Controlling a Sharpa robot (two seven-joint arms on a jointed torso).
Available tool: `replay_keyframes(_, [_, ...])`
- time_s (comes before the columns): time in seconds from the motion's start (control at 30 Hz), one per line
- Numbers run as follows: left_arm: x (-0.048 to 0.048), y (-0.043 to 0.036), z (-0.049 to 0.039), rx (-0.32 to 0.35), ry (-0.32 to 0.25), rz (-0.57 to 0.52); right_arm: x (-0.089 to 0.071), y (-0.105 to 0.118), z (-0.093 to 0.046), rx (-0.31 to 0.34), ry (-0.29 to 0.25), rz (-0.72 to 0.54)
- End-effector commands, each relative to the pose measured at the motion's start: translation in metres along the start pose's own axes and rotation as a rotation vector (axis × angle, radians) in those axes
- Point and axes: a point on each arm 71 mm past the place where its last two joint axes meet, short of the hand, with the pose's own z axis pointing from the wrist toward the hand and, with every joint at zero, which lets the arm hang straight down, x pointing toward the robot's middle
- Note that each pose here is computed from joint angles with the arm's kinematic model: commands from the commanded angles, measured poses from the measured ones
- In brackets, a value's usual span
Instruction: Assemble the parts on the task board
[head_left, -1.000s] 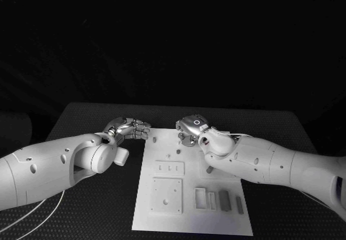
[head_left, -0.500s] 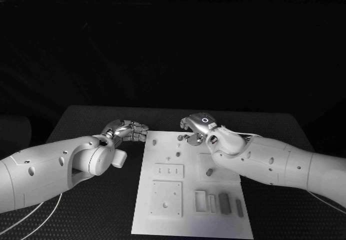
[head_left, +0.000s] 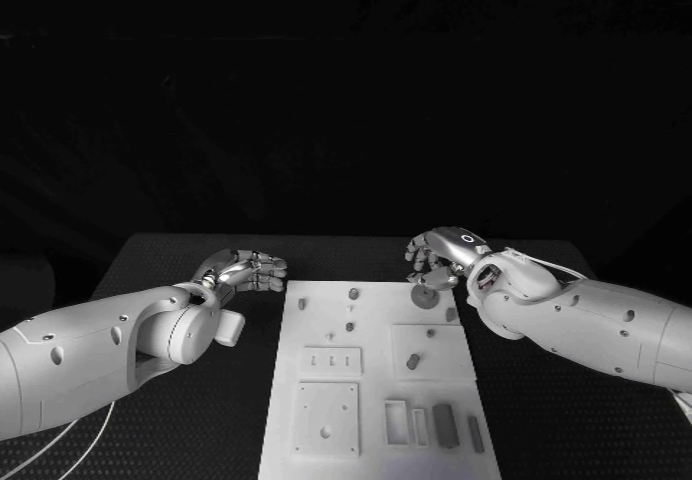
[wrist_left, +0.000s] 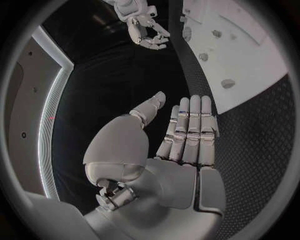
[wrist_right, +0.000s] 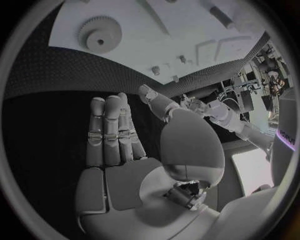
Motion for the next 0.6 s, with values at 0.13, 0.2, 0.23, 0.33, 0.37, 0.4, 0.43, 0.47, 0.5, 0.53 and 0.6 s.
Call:
replay_keyframes(0.13, [-0.0010,-0.0001,0.0009,0.025,0.020,-0.014,0.007,-0.023,-0.005,-0.008,0.124,-0.019])
replay_keyframes(0.2, [-0.0010,0.0002,0.0008,0.023,0.020,-0.014,0.009,-0.028,-0.007,-0.001,0.152,-0.050])
replay_keyframes(0.23, [-0.0011,0.0006,0.0007,0.023,0.020,-0.015,0.010,-0.030,-0.008,0.001,0.165,-0.065])
replay_keyframes(0.33, [-0.0004,0.0010,0.0007,0.022,0.023,-0.016,0.017,-0.034,-0.011,0.006,0.198,-0.102])
replay_keyframes(0.37, [-0.0002,0.0011,0.0006,0.022,0.023,-0.016,0.019,-0.035,-0.012,0.010,0.205,-0.108])
replay_keyframes(0.4, [0.0001,0.0011,0.0006,0.021,0.024,-0.016,0.021,-0.036,-0.012,0.015,0.211,-0.113])
replay_keyframes(0.43, [0.0004,0.0012,0.0007,0.021,0.026,-0.016,0.023,-0.037,-0.012,0.019,0.216,-0.116])
replay_keyframes(0.47, [0.0007,0.0012,0.0008,0.020,0.027,-0.016,0.024,-0.037,-0.012,0.022,0.219,-0.116])
replay_keyframes(0.5, [0.0011,0.0013,0.0009,0.020,0.028,-0.017,0.026,-0.038,-0.011,0.025,0.223,-0.117])
replay_keyframes(0.53, [0.0013,0.0013,0.0010,0.020,0.029,-0.017,0.028,-0.039,-0.011,0.028,0.225,-0.117])
replay_keyframes(0.6, [0.0019,0.0013,0.0013,0.019,0.030,-0.017,0.033,-0.040,-0.010,0.033,0.240,-0.117])
